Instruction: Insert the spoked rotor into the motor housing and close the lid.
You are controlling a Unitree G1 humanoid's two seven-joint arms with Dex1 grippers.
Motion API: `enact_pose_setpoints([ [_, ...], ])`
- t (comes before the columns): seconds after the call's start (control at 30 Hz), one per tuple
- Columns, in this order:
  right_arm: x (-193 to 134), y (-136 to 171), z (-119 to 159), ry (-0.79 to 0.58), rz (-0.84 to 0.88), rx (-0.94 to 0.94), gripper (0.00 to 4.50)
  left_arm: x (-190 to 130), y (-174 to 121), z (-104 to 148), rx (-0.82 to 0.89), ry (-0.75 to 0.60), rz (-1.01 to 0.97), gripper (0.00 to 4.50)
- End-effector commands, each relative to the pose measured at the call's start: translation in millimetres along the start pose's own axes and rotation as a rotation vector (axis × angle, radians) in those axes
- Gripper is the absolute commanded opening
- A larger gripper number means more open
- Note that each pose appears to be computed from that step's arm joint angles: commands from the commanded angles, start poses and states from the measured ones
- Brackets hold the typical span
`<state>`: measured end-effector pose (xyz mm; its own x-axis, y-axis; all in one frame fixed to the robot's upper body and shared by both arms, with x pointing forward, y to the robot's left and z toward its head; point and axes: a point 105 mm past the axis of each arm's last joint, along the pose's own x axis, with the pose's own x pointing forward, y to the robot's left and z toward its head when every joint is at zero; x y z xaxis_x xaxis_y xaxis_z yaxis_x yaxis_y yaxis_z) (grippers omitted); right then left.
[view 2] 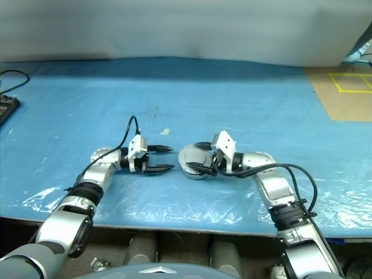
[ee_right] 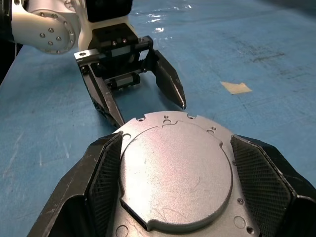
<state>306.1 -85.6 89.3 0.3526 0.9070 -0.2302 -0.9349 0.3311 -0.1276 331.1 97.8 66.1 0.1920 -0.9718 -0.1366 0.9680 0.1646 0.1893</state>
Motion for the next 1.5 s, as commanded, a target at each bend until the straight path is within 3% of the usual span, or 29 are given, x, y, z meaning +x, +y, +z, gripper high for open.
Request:
enact_pose_setpoints([
  [0.03,0,2,7,-0.022,0.012,-0.029,3.66,-2,1,5,0.024,-0.013,0.004,3.21],
  [0.27,1,2,-1,0.010,0.007,-0.035,3.66,-3,1,5,0.028,-0.007,0.008,3.21],
  [0.4,-5,-3,0,0.015,-0.003,-0.051,2.98,-3,1,5,0.030,-0.006,0.009,3.21],
  [0.8,-10,-2,22,0.030,0.066,-0.083,2.99,-1,1,5,0.030,-0.005,0.002,3.21],
  [1.13,-4,-1,-8,0.100,0.047,-0.041,2.99,-3,0,3,0.029,0.000,0.011,3.21],
  [1.5,-7,-4,-17,0.154,0.057,-0.069,2.99,-3,0,2,0.027,0.003,0.011,3.21],
])
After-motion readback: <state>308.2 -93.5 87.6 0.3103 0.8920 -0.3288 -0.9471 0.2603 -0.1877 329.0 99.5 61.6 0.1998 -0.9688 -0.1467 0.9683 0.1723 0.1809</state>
